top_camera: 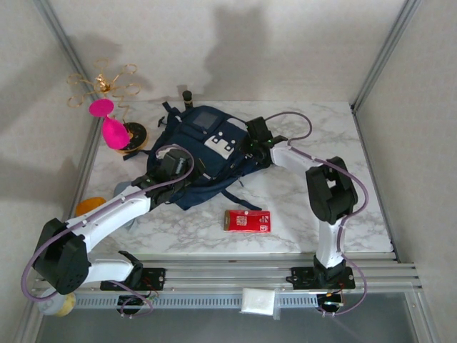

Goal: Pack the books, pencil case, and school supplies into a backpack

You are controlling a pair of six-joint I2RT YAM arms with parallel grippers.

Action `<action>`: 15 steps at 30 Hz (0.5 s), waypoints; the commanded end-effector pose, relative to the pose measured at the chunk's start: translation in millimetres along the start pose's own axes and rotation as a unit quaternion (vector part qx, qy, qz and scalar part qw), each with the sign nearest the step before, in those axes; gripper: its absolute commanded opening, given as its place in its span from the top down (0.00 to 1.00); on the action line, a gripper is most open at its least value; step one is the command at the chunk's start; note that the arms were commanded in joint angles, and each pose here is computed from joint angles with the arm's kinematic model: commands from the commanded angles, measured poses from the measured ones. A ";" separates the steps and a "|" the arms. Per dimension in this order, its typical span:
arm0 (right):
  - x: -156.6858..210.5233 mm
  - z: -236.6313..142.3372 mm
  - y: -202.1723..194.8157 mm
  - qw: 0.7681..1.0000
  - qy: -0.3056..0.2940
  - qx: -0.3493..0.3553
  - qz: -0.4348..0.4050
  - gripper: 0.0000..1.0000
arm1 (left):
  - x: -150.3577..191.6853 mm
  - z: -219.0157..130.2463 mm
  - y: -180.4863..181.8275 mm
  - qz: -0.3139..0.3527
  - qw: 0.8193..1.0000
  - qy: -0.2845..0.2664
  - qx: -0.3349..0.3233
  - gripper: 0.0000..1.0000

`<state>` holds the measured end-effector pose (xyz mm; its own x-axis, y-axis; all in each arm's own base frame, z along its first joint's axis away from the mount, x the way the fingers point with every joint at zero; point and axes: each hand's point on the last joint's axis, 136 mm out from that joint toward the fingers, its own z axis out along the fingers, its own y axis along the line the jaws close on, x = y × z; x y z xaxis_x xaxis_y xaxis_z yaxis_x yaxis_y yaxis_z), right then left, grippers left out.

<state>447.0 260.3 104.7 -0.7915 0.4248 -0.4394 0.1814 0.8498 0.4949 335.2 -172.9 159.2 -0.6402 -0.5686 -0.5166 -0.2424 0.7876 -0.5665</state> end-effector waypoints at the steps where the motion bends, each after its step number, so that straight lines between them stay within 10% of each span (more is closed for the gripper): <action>1: 5.6 -10.7 1.5 1.000 -0.005 -0.002 0.011 0.54 | 0.5 3.4 -1.9 0.013 1.000 -0.003 -0.005 0.44; 15: 12.0 42.5 25.5 0.999 0.039 -0.002 0.018 0.58 | 0.2 10.3 -0.8 0.020 1.000 -0.003 -0.018 0.43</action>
<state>458.4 290.9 76.4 -0.8296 0.4235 -0.3638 0.2097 0.8403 0.5000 337.2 -173.4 148.7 -0.6510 -0.5578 -0.5149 -0.2551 0.7996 -0.5436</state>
